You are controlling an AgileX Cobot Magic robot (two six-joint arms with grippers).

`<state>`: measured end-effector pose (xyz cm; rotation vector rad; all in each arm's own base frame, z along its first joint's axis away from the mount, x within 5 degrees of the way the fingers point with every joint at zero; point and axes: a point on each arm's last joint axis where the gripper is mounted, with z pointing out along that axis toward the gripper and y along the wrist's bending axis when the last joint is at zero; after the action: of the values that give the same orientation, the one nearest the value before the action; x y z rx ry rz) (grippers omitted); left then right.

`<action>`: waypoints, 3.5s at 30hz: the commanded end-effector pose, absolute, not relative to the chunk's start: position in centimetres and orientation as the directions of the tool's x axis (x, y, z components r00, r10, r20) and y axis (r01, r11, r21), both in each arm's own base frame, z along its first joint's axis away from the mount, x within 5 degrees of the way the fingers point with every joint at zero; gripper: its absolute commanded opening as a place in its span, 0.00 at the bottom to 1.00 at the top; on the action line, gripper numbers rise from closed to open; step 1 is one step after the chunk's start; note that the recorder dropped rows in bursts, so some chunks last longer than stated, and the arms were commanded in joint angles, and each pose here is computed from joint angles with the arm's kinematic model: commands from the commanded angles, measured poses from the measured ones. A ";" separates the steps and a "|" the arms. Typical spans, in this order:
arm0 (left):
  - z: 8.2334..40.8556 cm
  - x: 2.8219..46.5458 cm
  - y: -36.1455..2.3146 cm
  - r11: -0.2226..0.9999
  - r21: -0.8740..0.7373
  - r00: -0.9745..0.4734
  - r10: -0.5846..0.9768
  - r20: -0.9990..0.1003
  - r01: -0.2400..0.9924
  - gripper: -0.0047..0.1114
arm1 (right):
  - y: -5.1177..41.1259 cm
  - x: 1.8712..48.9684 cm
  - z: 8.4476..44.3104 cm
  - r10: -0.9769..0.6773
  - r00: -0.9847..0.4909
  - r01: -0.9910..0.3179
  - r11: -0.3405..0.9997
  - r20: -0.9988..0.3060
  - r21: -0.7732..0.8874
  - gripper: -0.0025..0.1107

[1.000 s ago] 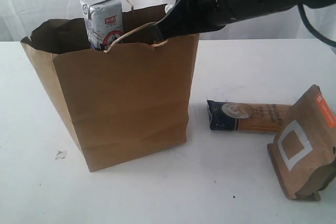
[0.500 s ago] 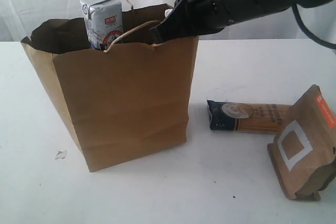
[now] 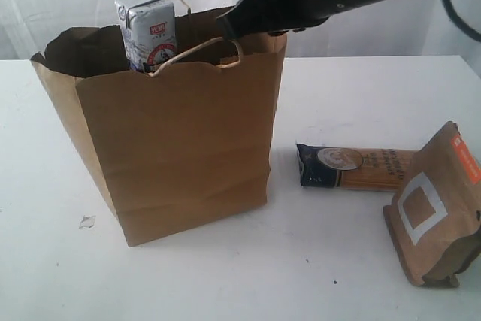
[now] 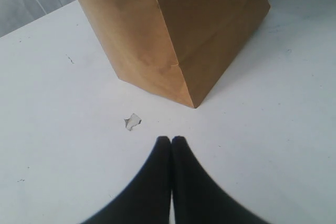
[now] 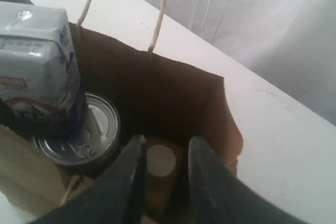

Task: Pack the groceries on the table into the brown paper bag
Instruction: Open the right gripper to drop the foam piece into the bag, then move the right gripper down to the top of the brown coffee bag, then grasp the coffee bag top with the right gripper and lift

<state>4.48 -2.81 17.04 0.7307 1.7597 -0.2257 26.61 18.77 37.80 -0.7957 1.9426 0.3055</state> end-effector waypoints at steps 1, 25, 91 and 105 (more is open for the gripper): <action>16.9 4.5 -2.8 0.788 0.207 -0.150 0.353 -0.924 0.580 0.04 | 16.2 24.2 40.4 -0.467 -0.263 -0.624 0.750 -0.844 -0.220 0.26; 16.9 4.5 -2.8 0.788 0.207 -0.150 0.353 -0.924 0.580 0.04 | 5.4 14.5 37.8 -0.318 -0.713 -0.212 0.947 -0.625 -0.240 0.58; 16.9 4.5 -2.8 0.788 0.207 -0.150 0.353 -0.924 0.580 0.04 | 5.6 24.8 27.5 -0.374 -0.832 -0.377 0.923 -0.411 -0.076 0.02; 16.9 4.5 -2.8 0.788 0.207 -0.150 0.353 -0.924 0.580 0.04 | 7.8 22.1 40.0 -0.412 -0.515 -0.455 0.874 -0.752 -0.167 0.02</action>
<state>4.48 -2.81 17.04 0.7307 1.7597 -0.2257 22.46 7.27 37.30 -0.6024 2.3010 0.0545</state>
